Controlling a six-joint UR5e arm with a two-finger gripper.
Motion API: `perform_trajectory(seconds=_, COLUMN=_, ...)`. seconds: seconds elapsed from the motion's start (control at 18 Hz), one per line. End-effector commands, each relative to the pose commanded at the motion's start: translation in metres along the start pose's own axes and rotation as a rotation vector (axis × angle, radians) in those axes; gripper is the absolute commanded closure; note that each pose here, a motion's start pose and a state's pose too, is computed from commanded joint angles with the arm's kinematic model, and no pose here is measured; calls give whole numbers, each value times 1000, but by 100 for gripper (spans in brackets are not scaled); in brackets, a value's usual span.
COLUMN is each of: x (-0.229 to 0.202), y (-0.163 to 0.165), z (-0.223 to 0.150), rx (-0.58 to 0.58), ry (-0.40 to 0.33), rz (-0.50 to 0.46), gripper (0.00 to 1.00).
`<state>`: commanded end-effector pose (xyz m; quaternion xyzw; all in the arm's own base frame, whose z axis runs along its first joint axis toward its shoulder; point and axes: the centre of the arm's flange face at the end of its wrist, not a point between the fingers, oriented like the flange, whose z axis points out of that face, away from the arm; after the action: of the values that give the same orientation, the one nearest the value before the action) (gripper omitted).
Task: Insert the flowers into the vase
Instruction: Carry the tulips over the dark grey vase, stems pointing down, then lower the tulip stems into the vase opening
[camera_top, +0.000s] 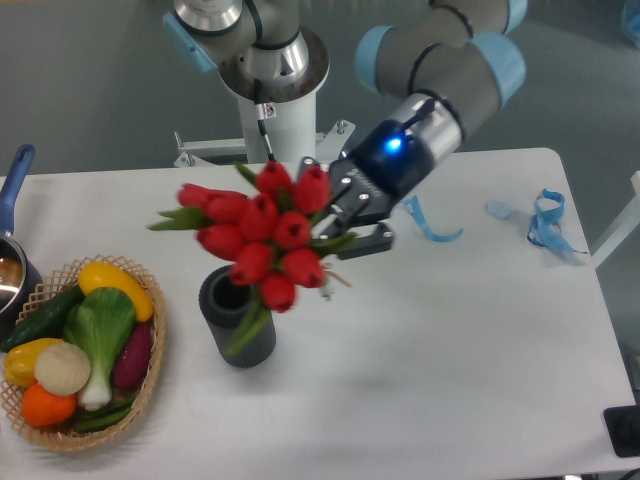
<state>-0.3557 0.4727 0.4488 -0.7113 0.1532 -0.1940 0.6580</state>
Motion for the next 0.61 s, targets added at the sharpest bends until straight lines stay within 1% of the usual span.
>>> perform_trajectory(seconds=0.06, x=5, y=3, z=4, rx=21, ry=19, rz=1, gripper=76)
perform_trajectory(seconds=0.22, x=25, y=15, z=14, rx=68, ry=56, rz=56, gripper=76)
perform_trajectory(seconds=0.39, x=42, y=25, z=21, rx=82, ry=76, rz=51, gripper=76)
perform_trajectory(seconds=0.61, x=46, y=28, z=24, rx=80, ry=80, rz=47, gripper=76)
